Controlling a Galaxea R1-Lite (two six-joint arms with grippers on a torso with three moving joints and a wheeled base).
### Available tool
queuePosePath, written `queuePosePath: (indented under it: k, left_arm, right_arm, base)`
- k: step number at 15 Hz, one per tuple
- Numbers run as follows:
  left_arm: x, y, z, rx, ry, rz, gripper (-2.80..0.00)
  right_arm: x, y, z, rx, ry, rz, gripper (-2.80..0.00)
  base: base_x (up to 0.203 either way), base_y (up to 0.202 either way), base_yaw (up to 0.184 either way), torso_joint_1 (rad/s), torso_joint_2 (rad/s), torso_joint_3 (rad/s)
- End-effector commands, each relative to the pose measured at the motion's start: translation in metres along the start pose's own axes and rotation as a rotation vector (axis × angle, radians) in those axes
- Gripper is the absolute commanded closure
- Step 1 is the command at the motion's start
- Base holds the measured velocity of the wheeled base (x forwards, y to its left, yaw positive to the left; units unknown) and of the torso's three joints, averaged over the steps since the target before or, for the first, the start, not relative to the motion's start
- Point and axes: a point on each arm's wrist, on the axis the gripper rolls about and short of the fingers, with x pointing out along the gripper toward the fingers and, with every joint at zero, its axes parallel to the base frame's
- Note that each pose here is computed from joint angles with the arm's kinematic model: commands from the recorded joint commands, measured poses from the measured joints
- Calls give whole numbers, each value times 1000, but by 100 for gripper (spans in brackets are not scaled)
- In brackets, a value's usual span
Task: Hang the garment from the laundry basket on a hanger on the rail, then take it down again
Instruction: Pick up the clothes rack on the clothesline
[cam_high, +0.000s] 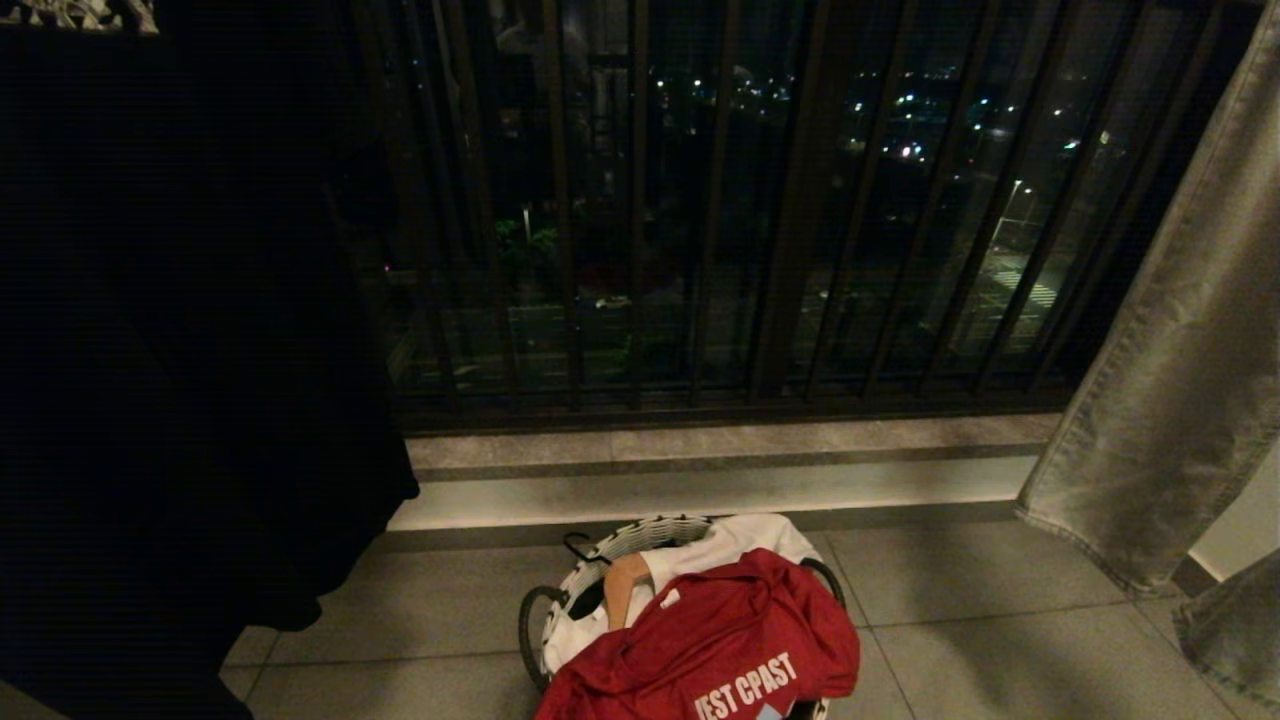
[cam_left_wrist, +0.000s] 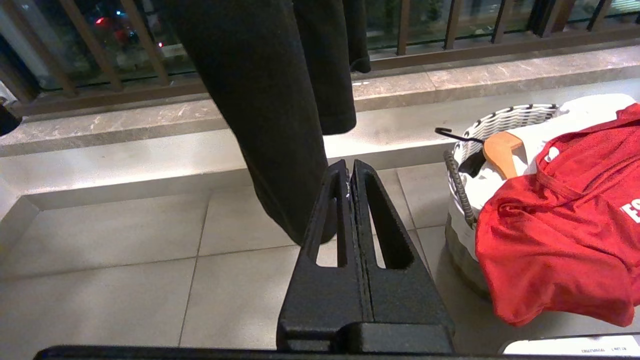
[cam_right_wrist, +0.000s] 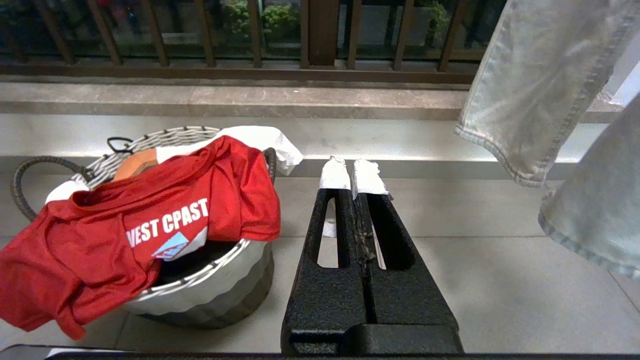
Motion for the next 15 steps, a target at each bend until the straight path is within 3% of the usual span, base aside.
queuePosePath:
  k: [1, 6, 9, 15]
  left_arm:
    - [0, 0, 0, 0, 1, 0, 0]
    - [0, 0, 0, 0, 1, -1, 0]
    - [0, 0, 0, 0, 0, 0, 0]
    - [0, 0, 0, 0, 0, 0, 0]
  right_arm:
    - [0, 0, 0, 0, 0, 0, 0]
    - [0, 0, 0, 1, 0, 0, 0]
    - [0, 0, 0, 0, 0, -2, 0]
    - [0, 0, 0, 0, 0, -2, 0]
  base:
    - [0, 0, 0, 0, 0, 0]
    - [0, 0, 0, 1, -25, -28]
    - [0, 0, 0, 27, -201, -318]
    - [0, 0, 0, 82, -492, -339]
